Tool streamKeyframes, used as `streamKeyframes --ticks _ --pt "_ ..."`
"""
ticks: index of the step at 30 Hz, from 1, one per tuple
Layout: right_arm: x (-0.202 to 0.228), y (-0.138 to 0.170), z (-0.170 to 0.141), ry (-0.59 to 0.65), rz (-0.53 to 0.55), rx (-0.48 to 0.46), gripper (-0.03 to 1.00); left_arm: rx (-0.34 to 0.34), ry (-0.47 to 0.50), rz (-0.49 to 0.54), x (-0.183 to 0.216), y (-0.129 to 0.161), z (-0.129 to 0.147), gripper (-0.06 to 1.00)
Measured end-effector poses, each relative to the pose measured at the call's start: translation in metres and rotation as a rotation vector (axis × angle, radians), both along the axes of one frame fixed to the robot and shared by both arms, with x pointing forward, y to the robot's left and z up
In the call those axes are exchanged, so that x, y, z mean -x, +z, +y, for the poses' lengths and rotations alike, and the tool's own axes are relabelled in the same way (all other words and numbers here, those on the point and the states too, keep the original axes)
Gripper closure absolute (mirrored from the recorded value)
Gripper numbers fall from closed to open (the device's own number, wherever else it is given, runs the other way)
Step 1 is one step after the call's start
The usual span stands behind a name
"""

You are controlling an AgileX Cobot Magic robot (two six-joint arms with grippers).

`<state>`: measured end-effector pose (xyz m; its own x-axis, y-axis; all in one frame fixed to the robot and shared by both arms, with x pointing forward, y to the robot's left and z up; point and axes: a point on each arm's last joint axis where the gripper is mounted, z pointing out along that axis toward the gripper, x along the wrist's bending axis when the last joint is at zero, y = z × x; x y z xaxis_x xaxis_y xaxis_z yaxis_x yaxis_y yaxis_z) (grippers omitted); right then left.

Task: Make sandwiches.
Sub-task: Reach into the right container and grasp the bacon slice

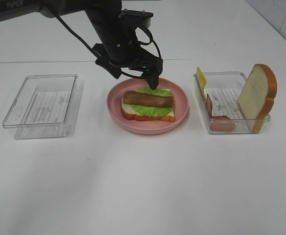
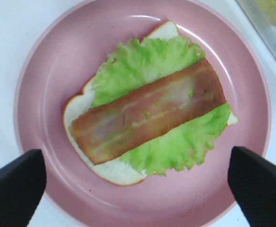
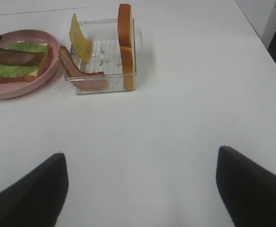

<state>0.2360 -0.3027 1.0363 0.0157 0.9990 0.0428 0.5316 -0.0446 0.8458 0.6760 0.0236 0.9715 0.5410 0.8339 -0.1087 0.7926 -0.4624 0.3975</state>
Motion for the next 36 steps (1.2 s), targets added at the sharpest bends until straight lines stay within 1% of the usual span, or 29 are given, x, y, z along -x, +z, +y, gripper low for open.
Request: streamKeyframes --ticks 1,2,3,4,6,7,10,12,13,14,15,16,17,18,20,21,22,23,25,26,27,28,29,31,36 --pt "0.000 0.000 0.000 0.000 0.000 0.000 0.17 -0.015 -0.002 0.000 0.001 0.004 0.002 -0.04" --pt "0.000 0.000 0.000 0.000 0.000 0.000 0.17 -0.051 -0.009 0.012 0.005 0.010 0.006 -0.04" --pt "0.000 0.000 0.000 0.000 0.000 0.000 0.17 -0.051 -0.009 0.012 0.005 0.010 0.006 -0.04" --pt "0.000 0.000 0.000 0.000 0.000 0.000 0.17 -0.082 -0.005 0.022 0.006 0.017 0.012 -0.04" --pt "0.000 0.000 0.000 0.000 0.000 0.000 0.17 -0.091 0.005 0.030 0.007 0.021 0.016 -0.04" --pt "0.000 0.000 0.000 0.000 0.000 0.000 0.17 -0.092 0.033 0.037 0.007 0.031 0.025 -0.04" --pt "0.000 0.000 0.000 0.000 0.000 0.000 0.17 -0.093 0.049 0.040 0.006 0.035 0.030 -0.04" --pt "0.000 0.000 0.000 0.000 0.000 0.000 0.17 -0.080 0.133 0.016 -0.007 0.055 0.065 -0.04" --pt "0.000 0.000 0.000 0.000 0.000 0.000 0.17 -0.080 0.133 0.016 -0.007 0.055 0.065 -0.04" --pt "0.000 0.000 0.000 0.000 0.000 0.000 0.17 -0.078 0.158 0.009 -0.011 0.059 0.077 -0.04" --pt "0.000 0.000 0.000 0.000 0.000 0.000 0.17 -0.075 0.216 0.003 -0.020 0.064 0.101 -0.04" --pt "0.000 0.000 0.000 0.000 0.000 0.000 0.17 -0.075 0.216 0.003 -0.020 0.064 0.101 -0.04" --pt "0.000 0.000 0.000 0.000 0.000 0.000 0.17 -0.073 0.237 -0.001 -0.023 0.066 0.111 -0.04" --pt "0.000 0.000 0.000 0.000 0.000 0.000 0.17 -0.073 0.237 -0.001 -0.023 0.066 0.111 -0.04" --pt "0.000 0.000 0.000 0.000 0.000 0.000 0.17 -0.073 0.340 -0.022 -0.035 0.078 0.163 -0.04" --pt "0.000 0.000 0.000 0.000 0.000 0.000 0.17 -0.073 0.340 -0.022 -0.035 0.078 0.163 -0.04" --pt "0.000 0.000 0.000 0.000 0.000 0.000 0.17 -0.077 0.370 -0.028 -0.037 0.081 0.177 -0.04" --pt "0.000 0.000 0.000 0.000 0.000 0.000 0.17 -0.077 0.370 -0.028 -0.037 0.081 0.177 -0.04" --pt "0.000 0.000 0.000 0.000 0.000 0.000 0.17 -0.088 0.470 -0.039 -0.044 0.086 0.232 -0.04" --pt "0.000 0.000 0.000 0.000 0.000 0.000 0.17 -0.088 0.470 -0.039 -0.044 0.086 0.232 -0.04" --pt "0.000 0.000 0.000 0.000 0.000 0.000 0.17 -0.090 0.489 -0.038 -0.044 0.086 0.243 -0.04" --pt "0.000 0.000 0.000 0.000 0.000 0.000 0.17 -0.097 0.539 -0.038 -0.046 0.086 0.267 -0.04" --pt "0.000 0.000 0.000 0.000 0.000 0.000 0.17 -0.097 0.539 -0.038 -0.046 0.086 0.267 -0.04" --pt "0.000 0.000 0.000 0.000 0.000 0.000 0.17 -0.110 0.565 -0.039 -0.045 0.085 0.287 -0.04" --pt "0.000 0.000 0.000 0.000 0.000 0.000 0.17 -0.107 0.560 -0.035 -0.043 0.087 0.288 -0.04"
